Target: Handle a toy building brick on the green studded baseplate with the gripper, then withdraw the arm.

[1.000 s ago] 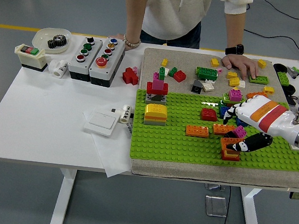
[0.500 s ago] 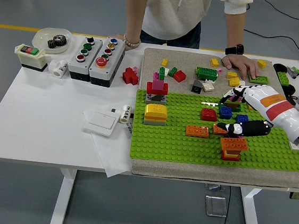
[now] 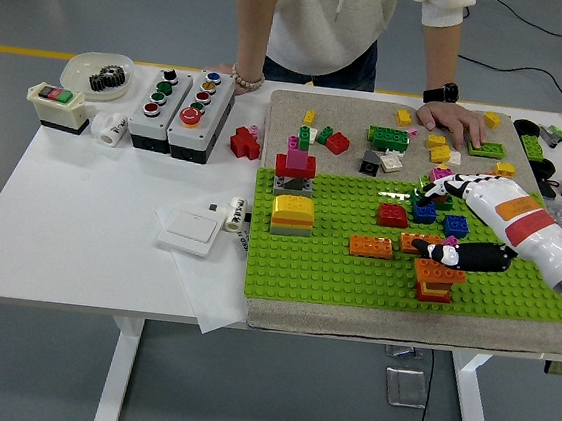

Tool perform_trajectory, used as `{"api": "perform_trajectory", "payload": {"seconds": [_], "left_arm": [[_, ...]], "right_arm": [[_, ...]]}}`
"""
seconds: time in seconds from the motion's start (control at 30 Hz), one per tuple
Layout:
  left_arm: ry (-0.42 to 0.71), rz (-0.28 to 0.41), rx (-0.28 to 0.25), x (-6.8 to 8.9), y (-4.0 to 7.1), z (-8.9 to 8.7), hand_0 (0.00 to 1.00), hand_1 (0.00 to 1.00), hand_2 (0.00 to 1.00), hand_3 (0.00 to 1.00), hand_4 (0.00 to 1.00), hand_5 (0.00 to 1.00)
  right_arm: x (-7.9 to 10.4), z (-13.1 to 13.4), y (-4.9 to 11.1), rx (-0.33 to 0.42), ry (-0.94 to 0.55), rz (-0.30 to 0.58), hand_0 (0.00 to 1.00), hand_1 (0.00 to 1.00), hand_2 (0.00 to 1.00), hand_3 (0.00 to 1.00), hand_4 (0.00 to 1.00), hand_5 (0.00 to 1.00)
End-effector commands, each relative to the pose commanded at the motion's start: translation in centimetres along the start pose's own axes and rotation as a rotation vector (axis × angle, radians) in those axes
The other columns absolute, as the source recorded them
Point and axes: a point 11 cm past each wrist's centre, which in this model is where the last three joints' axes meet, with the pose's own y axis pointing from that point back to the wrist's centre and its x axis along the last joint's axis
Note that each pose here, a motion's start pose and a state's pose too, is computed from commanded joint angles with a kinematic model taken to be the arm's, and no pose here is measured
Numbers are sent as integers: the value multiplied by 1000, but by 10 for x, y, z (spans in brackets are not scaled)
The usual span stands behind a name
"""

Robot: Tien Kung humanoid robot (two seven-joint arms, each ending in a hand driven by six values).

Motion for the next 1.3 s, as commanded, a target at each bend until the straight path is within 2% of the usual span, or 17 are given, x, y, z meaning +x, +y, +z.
{"api": "perform_trajectory", "payload": {"seconds": [0.4,0.57,0.63,0.97,1.0,1.3], "left_arm": [[-8,-3,3,-1,0,-1,422,471,485,594,614,766],[-10,-3,3,-1,0,-1,422,471,485,594,614,766],[-10,-4,3,-1,0,-1,422,473,490,594,613,767],[-8,-2,2,0,0,-1,422,474,489,594,613,769],[-7,-1,1,0,0,0,422,474,489,593,611,769],[-5,0,1,1,0,0,422,475,489,593,611,769]], "right_arm": [[-19,9,18,-3,64,-53,678,669,713,594,802,542],[-24,11,25,-10,59,-50,678,669,713,594,802,542],[-24,12,27,-13,54,-41,656,635,677,590,784,544],[-28,6,34,7,41,-17,633,613,651,574,769,531],[-29,6,34,5,42,-20,600,587,622,554,754,518],[-35,12,37,-16,44,-39,591,574,612,553,749,514]]}}
